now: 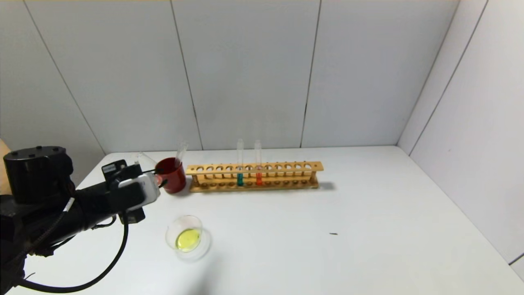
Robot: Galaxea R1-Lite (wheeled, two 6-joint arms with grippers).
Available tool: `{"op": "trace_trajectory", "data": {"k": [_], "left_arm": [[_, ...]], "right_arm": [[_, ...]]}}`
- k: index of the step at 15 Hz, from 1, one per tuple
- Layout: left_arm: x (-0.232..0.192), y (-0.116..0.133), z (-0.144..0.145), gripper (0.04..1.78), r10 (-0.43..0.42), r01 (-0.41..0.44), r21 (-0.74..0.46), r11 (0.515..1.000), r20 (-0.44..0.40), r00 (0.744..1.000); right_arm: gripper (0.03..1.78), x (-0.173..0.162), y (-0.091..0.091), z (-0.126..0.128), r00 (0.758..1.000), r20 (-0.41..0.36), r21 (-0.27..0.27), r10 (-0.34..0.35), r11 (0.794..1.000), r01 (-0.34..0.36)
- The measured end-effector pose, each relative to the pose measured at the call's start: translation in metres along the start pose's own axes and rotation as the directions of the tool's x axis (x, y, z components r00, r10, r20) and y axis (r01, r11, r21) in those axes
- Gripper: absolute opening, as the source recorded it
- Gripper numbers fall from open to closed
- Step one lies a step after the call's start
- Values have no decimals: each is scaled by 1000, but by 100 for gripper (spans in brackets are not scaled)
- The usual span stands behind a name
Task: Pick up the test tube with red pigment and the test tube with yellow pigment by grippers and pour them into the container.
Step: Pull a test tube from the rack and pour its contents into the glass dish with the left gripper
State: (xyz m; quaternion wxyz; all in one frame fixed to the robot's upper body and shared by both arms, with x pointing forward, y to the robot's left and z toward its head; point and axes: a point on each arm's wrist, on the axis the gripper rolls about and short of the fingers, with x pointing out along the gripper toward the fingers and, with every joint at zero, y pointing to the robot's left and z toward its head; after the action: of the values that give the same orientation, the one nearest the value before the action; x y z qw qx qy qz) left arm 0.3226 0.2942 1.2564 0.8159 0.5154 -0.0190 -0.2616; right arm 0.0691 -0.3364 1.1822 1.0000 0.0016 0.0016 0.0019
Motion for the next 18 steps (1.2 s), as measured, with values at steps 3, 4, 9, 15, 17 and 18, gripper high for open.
{"op": "trace_trajectory", "data": {"k": [3, 4, 9, 15, 17, 18], "left_arm": [[-2, -13, -6, 32, -48, 50, 120, 991, -20, 999], [-2, -16, -7, 32, -56, 59, 157, 986, -23, 998], [-1, -18, -14, 32, -65, 78, 297, 952, -53, 997], [10, -23, -25, 32, -103, 128, 407, 904, -83, 991], [18, -20, -28, 32, -100, 129, 459, 879, -86, 991], [23, -17, -30, 32, -98, 128, 493, 861, -86, 991]], "right_arm": [[175, 0, 0, 0, 1000, 0, 0, 0, 1000, 0], [175, 0, 0, 0, 1000, 0, 0, 0, 1000, 0], [175, 0, 0, 0, 1000, 0, 0, 0, 1000, 0], [175, 0, 0, 0, 1000, 0, 0, 0, 1000, 0], [175, 0, 0, 0, 1000, 0, 0, 0, 1000, 0], [175, 0, 0, 0, 1000, 0, 0, 0, 1000, 0]]}}
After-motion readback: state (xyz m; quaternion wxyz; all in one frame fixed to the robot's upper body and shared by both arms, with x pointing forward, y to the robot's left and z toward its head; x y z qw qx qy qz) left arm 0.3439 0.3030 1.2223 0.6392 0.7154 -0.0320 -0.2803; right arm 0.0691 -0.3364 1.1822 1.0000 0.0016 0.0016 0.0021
